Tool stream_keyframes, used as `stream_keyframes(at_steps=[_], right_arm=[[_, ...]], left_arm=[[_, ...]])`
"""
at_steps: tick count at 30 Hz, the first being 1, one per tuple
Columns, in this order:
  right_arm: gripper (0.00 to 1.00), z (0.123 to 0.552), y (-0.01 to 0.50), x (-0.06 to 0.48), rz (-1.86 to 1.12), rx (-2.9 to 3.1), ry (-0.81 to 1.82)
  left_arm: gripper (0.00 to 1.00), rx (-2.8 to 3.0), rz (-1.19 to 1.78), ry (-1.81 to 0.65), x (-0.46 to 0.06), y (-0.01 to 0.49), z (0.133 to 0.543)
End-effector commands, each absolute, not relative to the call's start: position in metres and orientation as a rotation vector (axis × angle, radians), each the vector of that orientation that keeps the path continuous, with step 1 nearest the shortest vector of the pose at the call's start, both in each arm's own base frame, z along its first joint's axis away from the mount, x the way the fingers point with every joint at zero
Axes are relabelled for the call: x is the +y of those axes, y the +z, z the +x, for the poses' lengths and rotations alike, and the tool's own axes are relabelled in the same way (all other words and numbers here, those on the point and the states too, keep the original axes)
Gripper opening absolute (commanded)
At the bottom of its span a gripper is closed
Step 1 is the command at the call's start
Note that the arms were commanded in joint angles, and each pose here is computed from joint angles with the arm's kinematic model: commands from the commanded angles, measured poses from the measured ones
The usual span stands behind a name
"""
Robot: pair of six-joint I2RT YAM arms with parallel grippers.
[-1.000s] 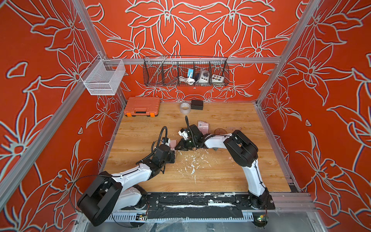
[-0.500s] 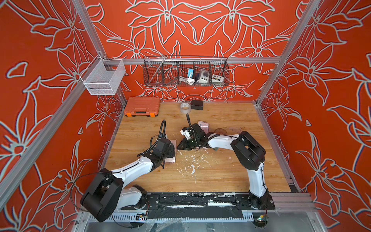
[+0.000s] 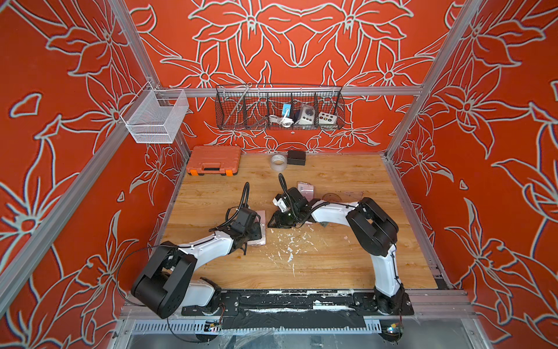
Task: Open the ruler set and take out the ruler
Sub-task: Pick up the ruler set bag from the center of the board.
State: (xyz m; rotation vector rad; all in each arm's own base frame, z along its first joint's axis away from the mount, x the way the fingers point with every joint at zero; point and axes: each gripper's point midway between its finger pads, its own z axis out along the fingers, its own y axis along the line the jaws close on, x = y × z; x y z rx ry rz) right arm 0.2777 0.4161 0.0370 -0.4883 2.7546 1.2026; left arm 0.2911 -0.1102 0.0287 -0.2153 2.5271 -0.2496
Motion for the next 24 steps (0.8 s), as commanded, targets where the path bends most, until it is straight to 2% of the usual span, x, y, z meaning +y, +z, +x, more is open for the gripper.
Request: stream_keyframes(at_steps=[1, 4, 8, 14, 18, 24], right_arm=[[0.32, 0.274, 0.024, 0.421, -0.487, 2.806, 1.193], [0.15, 0.276, 0.023, 0.419, -0.469, 2.806, 1.173], [0.00, 0.277, 0.029, 0.415, -0.455, 2.795, 1.158], [0.00, 0.276, 0.046, 0.413, -0.461, 2.757, 1.176], [0.00, 0.270, 0.067, 0.410, -0.489, 2.687, 1.224], [0.00, 0.258, 0.099, 0.412, -0.396, 2.543, 1.442]], left_arm=[[0.63, 2.514, -0.223, -0.264, -0.111, 0.033, 0.293], [0.63, 2.518, -0.224, -0.255, -0.110, 0.032, 0.291], [0.64, 2.502, -0.229, -0.255, -0.108, 0.033, 0.291], [0.74, 2.477, -0.229, -0.259, -0.107, 0.042, 0.292], [0.95, 2.431, -0.226, -0.310, -0.110, 0.062, 0.291], [0.99, 2.374, -0.163, -0.496, -0.132, 0.097, 0.290]])
